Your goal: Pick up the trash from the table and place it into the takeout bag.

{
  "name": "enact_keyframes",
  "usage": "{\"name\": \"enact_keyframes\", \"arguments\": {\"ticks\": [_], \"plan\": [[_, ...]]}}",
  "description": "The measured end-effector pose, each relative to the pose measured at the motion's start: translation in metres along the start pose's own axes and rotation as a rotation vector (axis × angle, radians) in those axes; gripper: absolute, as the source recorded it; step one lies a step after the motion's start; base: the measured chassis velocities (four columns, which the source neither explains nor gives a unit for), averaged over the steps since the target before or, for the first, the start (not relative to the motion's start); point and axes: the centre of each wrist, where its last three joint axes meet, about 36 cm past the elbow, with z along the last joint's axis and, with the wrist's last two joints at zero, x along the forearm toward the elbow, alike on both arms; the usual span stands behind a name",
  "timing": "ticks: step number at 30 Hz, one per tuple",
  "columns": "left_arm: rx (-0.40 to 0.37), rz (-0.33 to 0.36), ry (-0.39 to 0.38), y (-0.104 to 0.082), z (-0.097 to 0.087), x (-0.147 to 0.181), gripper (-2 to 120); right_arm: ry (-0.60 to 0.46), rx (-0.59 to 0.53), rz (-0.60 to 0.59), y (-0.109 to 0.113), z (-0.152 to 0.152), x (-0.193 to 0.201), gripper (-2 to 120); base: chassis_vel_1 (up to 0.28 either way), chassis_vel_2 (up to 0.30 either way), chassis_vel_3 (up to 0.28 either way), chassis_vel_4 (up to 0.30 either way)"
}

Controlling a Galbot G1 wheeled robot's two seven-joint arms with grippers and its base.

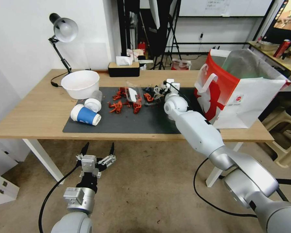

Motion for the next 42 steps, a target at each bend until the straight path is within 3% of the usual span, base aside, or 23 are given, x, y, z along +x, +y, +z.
{"name": "enact_keyframes", "arguments": {"ticks": [5,11,13,15,19,31,38,42], "plan": [[0.0,-0.001,0.0,0.0,0.001,0.0,100,0.008,0.001,0.005,-0.001,0.002,-0.002,97,0.0,0.0,0.0,0.0],[0.0,-0.001,-0.001,0.0,0.001,0.0,100,0.021,0.003,0.01,-0.003,0.005,-0.002,77,0.0,0.0,0.0,0.0],[0.0,-0.001,-0.002,0.0,0.001,0.0,100,0.028,0.004,0.013,-0.004,0.008,-0.002,65,0.0,0.0,0.0,0.0],[0.0,-0.001,-0.003,0.0,0.001,0.0,100,0.03,0.003,0.014,-0.004,0.008,-0.002,62,0.0,0.0,0.0,0.0],[0.0,-0.001,-0.003,0.0,0.002,0.001,100,0.037,0.002,0.017,-0.005,0.012,-0.002,42,0.0,0.0,0.0,0.0],[-0.001,-0.001,-0.003,-0.001,0.003,0.002,100,0.03,-0.018,0.018,-0.007,0.007,0.002,5,0.0,0.0,0.0,0.0],[-0.001,-0.001,-0.003,-0.001,0.003,0.002,100,-0.012,-0.05,-0.006,-0.007,-0.01,0.017,3,0.0,0.0,0.0,0.0],[-0.002,0.0,-0.006,-0.001,0.003,0.002,100,-0.087,-0.062,-0.044,-0.013,-0.032,0.041,3,0.0,0.0,0.0,0.0]]}}
